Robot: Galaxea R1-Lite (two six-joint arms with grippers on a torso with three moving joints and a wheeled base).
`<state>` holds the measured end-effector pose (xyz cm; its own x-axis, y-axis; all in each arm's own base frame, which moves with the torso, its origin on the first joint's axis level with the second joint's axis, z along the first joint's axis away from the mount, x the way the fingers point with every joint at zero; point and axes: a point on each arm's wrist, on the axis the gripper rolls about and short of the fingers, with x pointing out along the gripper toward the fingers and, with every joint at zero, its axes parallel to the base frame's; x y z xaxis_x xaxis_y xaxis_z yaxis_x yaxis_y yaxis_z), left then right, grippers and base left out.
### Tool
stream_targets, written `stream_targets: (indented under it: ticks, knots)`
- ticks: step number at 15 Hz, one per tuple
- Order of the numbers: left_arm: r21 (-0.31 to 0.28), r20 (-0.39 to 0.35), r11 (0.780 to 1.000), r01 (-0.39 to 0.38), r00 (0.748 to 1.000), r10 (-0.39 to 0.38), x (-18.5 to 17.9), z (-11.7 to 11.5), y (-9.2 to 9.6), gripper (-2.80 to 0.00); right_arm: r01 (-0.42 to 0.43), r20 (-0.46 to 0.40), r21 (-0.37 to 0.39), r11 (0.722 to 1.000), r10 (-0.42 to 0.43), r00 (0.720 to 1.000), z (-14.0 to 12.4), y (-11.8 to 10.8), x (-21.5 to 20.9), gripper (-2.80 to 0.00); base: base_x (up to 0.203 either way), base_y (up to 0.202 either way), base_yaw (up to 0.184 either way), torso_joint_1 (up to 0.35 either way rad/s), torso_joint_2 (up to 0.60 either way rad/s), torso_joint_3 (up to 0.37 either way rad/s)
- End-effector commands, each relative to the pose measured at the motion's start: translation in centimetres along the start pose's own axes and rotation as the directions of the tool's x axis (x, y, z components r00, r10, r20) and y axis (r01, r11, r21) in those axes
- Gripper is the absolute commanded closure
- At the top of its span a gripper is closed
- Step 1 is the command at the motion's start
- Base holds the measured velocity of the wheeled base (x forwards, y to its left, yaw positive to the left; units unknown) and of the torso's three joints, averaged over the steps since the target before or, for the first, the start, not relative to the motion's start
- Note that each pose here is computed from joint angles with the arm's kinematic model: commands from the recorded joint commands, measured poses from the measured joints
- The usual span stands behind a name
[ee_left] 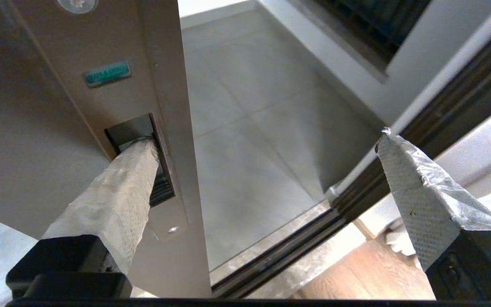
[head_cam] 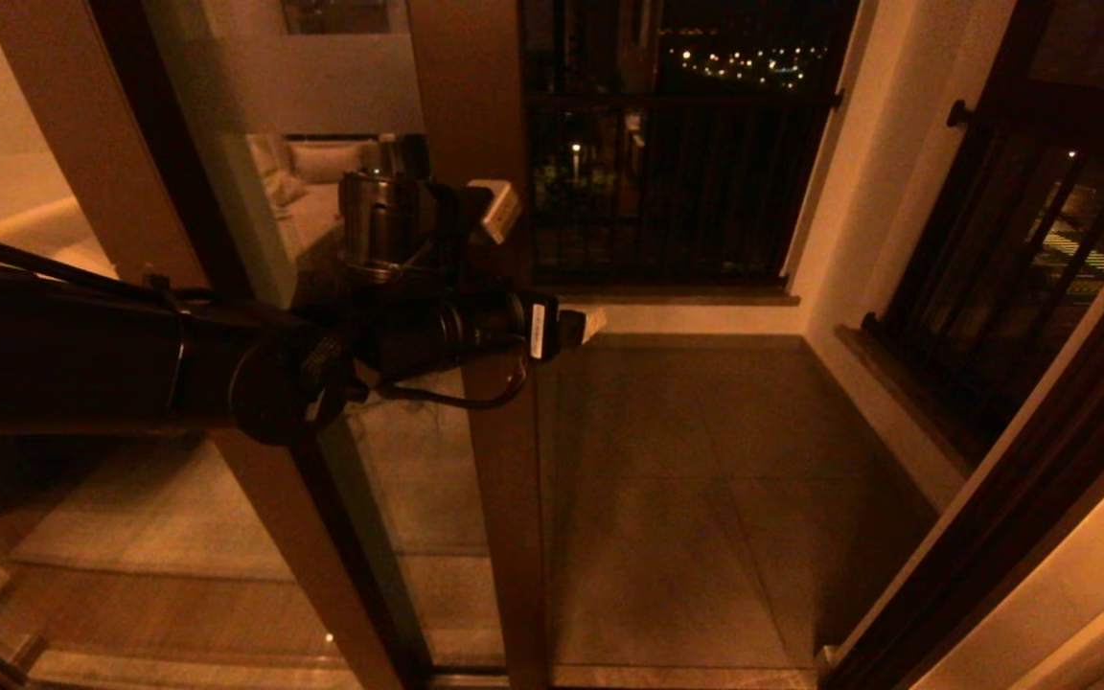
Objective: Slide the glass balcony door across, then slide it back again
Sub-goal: Close the slid door
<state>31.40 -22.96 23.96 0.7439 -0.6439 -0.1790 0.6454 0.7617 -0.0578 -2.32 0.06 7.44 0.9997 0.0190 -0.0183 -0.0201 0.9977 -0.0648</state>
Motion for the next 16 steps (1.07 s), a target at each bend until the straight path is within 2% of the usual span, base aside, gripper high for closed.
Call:
stream_targets:
  ticks: [1,4,7,11,16]
  knots:
    - [0.000,-0.007,1.000,0.002,1.000,-0.002,0.2,-0.2,-0.1,-2.80,-0.001,-0.002,-0.001,1.000,0.001,1.000,0.0,0.0,0.0,0.00,0.000,0.000,0.000,0.000,0.00,0.000]
    - [0.029,-0.006,0.999,0.015,1.000,-0.015,0.6,-0.2,-0.6,-2.80,-0.001,-0.002,-0.001,1.000,0.001,1.000,0.0,0.0,0.0,0.00,0.000,0.000,0.000,0.000,0.00,0.000]
    - [0.037,0.003,0.999,0.025,1.000,-0.025,1.7,-0.2,-1.8,-2.80,-0.001,-0.002,-0.001,1.000,0.001,1.000,0.0,0.0,0.0,0.00,0.000,0.000,0.000,0.000,0.00,0.000]
    - [0.057,0.016,0.998,-0.002,1.000,0.001,4.6,-0.7,-3.1,-2.80,-0.001,-0.002,-0.001,1.000,0.001,1.000,0.0,0.0,0.0,0.00,0.000,0.000,0.000,0.000,0.00,0.000]
    - [0.065,0.022,0.997,0.027,0.999,-0.029,6.1,-1.1,-4.8,-2.80,-0.001,-0.002,-0.001,1.000,0.001,1.000,0.0,0.0,0.0,0.00,0.000,0.000,0.000,0.000,0.00,0.000]
